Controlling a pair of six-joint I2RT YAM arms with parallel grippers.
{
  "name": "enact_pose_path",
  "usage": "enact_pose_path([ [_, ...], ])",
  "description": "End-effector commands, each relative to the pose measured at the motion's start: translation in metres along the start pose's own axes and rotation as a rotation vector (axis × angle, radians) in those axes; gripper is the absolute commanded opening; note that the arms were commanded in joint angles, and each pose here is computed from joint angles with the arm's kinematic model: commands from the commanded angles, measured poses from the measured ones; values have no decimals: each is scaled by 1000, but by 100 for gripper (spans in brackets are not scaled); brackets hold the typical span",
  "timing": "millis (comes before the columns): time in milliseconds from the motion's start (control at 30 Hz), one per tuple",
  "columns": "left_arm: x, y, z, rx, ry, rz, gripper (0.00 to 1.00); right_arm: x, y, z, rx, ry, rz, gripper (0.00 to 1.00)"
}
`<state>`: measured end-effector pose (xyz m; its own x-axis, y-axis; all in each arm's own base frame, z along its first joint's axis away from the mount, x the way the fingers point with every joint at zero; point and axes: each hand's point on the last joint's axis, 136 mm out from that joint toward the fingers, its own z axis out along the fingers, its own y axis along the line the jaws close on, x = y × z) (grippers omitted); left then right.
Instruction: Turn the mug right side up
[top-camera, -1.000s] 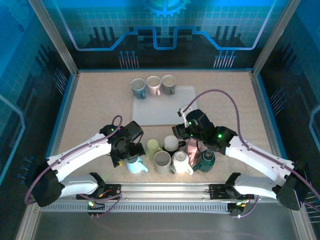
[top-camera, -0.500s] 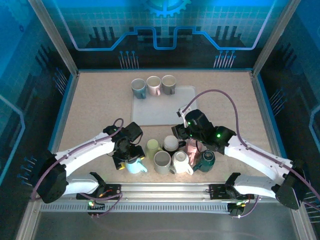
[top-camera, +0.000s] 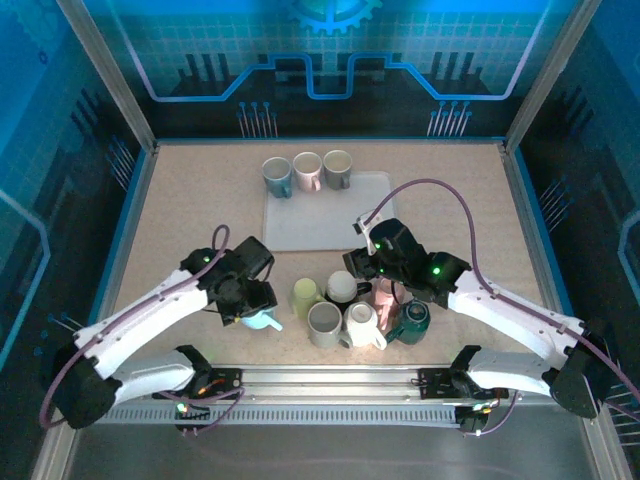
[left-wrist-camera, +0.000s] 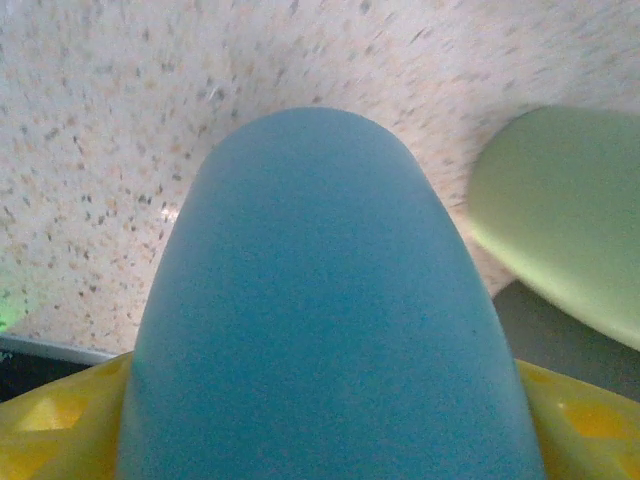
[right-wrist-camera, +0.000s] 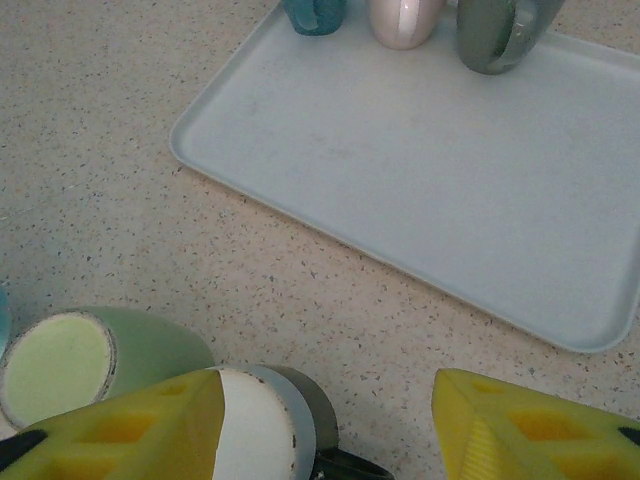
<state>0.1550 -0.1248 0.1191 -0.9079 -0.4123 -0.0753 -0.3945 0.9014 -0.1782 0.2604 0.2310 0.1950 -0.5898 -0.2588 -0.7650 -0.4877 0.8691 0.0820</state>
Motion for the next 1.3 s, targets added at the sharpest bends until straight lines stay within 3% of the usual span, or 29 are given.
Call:
enact_pose_path([
  [0, -17, -4, -34, 67, -128, 82, 56, -24, 8, -8, -51, -78, 46, 58],
  [267, -44, -41, -114, 401, -439, 242, 46, -41, 37, -28, -182, -146, -14, 59],
  [433, -56, -59, -167, 632, -687, 325, 40, -48, 35, -44, -204, -188, 9, 59],
  [600, -68, -61, -211, 857, -949, 260, 40, -57, 44, -56, -348, -233, 86, 58],
  [767, -65, -72, -237, 1148, -1115, 220, 38, -55, 49, -53, -550, -217, 230, 58],
  [833, -63, -74, -238, 1234, -1149, 206, 37, -57, 53, -54, -647, -204, 279, 58],
  [1000, -59, -80, -235, 1261, -1126, 235, 42, -57, 64, -63, -780, -189, 287, 59],
  [1267, -55, -79, -235, 1279, -1133, 254, 42, -53, 66, -67, -822, -189, 292, 62],
])
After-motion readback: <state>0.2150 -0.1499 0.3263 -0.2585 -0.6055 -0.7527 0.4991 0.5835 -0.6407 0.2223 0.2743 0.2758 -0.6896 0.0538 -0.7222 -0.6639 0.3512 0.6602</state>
